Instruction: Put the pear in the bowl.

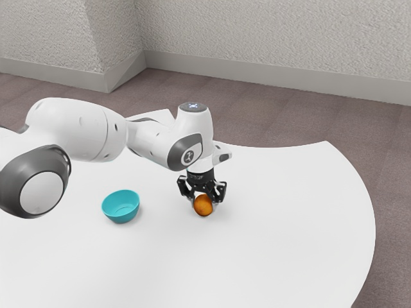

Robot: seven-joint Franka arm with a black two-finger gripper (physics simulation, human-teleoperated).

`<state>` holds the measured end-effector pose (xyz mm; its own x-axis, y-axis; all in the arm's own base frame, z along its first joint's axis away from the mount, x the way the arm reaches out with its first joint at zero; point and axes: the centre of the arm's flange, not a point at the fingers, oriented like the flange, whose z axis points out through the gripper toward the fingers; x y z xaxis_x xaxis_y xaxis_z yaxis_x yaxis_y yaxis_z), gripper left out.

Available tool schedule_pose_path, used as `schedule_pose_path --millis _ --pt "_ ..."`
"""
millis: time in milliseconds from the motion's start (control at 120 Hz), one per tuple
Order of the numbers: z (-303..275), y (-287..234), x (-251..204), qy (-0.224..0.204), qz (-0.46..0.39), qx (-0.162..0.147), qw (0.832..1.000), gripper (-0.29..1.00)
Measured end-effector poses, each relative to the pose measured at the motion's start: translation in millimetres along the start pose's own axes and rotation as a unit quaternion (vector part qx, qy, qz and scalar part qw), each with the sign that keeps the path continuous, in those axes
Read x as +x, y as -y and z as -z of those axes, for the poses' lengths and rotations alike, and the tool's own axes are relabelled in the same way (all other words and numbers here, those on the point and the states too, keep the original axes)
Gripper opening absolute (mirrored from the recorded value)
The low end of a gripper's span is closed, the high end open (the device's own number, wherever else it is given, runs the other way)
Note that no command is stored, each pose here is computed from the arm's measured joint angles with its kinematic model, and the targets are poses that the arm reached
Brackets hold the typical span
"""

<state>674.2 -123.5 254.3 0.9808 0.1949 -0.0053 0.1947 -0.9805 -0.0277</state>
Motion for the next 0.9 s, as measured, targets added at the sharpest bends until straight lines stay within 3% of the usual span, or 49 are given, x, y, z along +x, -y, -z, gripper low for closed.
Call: schedule_pose_path --millis 400,692,900 --pt "44.4 16.5 -13.6 -0.017 0.015 -0.003 1.0 0.24" --pt "83.6 134.3 -68.4 0.0 0.101 -0.007 0.995 0.3" --pt "82.5 201.7 -75.5 0.005 0.151 0.002 0.989 0.32"
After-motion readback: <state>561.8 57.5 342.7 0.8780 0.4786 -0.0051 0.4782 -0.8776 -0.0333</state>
